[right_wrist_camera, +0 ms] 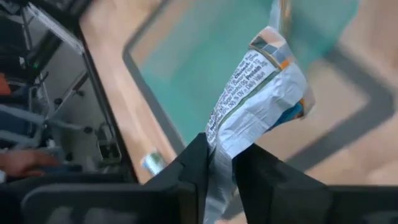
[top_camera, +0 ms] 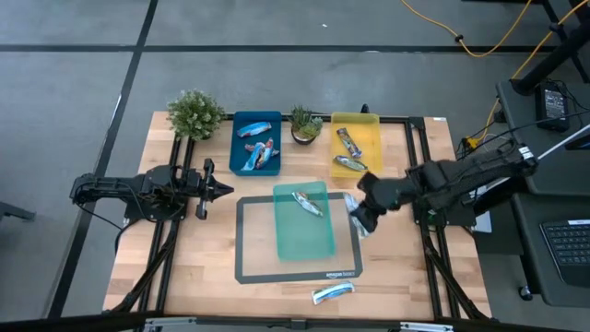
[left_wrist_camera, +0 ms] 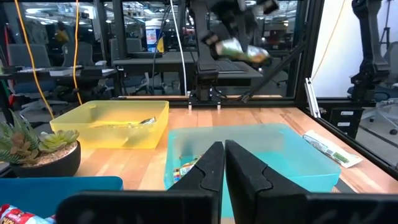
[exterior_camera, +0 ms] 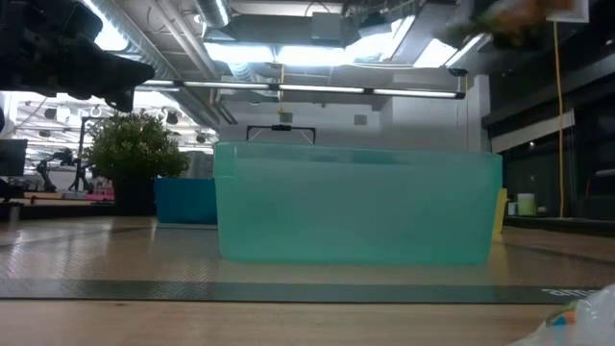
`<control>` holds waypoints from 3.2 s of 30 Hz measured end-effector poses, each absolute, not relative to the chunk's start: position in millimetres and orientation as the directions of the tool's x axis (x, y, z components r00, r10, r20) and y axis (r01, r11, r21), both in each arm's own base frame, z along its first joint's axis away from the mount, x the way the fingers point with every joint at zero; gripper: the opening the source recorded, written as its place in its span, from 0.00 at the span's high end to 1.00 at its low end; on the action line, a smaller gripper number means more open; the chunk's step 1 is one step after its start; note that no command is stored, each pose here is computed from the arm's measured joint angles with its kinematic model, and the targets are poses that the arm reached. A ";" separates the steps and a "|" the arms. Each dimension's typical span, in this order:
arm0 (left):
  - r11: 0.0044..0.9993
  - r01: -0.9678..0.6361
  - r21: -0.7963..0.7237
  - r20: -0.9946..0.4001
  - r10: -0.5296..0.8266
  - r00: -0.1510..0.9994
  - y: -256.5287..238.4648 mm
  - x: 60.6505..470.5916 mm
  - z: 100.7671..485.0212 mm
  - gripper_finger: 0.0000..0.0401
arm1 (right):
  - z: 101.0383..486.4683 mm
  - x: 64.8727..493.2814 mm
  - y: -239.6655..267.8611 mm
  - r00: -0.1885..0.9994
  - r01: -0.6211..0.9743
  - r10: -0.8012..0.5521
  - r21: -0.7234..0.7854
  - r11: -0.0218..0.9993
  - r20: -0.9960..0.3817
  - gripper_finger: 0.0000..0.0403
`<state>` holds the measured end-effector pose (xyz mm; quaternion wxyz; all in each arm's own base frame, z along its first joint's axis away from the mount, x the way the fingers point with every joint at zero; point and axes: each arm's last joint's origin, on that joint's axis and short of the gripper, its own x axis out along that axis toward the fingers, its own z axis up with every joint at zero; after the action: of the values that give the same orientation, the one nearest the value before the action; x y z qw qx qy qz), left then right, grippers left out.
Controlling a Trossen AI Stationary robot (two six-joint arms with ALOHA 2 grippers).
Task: Pick and place Granola Bars by type
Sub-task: Put the yellow granola bar into the green bin
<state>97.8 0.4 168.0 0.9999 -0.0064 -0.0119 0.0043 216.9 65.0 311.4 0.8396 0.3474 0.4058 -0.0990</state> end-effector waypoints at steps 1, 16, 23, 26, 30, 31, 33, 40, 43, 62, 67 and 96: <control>1.000 -0.008 -0.013 0.024 0.008 1.000 0.3 97.8 168.0 0.98 | 320.0 221.4 60.9 0.657 0.439 0.101 0.488 0.754 -0.747 0.82; 1.000 -0.008 -0.013 0.024 0.009 1.000 0.4 97.8 168.0 0.97 | 342.4 314.0 34.9 0.624 0.263 0.101 0.330 0.906 -0.775 0.84; 1.000 -0.008 -0.013 0.024 0.009 1.000 0.4 97.8 168.0 0.98 | 313.9 350.3 36.8 0.564 0.207 0.104 0.262 0.942 -0.819 0.84; 1.000 -0.008 -0.013 0.024 0.009 1.000 0.4 97.8 168.0 0.98 | 284.3 363.7 38.2 0.476 0.212 0.096 0.220 0.952 -0.874 0.84; 1.000 -0.008 -0.013 0.024 0.008 1.000 0.3 97.8 168.0 0.97 | 257.6 377.4 41.1 0.412 0.204 0.143 0.244 0.948 -0.900 0.84; 1.000 -0.008 -0.013 0.024 0.009 1.000 0.4 97.8 168.0 0.97 | 253.7 380.2 41.9 0.409 0.199 0.158 0.256 0.946 -0.899 0.84; 1.000 -0.008 -0.013 0.024 0.009 1.000 0.4 97.8 168.1 0.97 | 247.7 383.4 42.7 0.398 0.195 0.174 0.268 0.944 -0.901 0.84; 1.000 -0.008 -0.013 0.024 0.009 1.000 0.4 97.8 168.1 0.98 | 236.4 401.7 29.5 0.476 0.175 0.158 0.269 0.947 -0.865 0.84; 1.000 -0.008 -0.013 0.024 0.009 1.000 0.4 97.8 168.1 0.98 | 222.6 415.5 16.2 0.515 0.191 0.152 0.285 0.939 -0.844 0.84; 1.000 -0.008 -0.013 0.024 0.009 1.000 0.4 97.8 168.1 0.98 | 177.4 429.7 -0.7 0.450 0.271 0.117 0.261 0.926 -0.885 0.84; 1.000 -0.008 -0.013 0.024 0.009 1.000 0.4 97.8 168.0 0.97 | 162.2 430.5 -0.7 0.403 0.282 0.128 0.256 0.924 -0.906 0.84; 1.000 -0.008 -0.013 0.024 0.009 1.000 0.4 97.8 168.0 0.98 | 206.2 410.5 -2.1 0.409 0.237 0.031 0.139 0.961 -0.912 0.51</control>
<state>97.8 0.4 168.0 0.9999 -0.0064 -0.0120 0.0043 410.5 -2.1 206.2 0.8302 0.1244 0.5399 -0.0621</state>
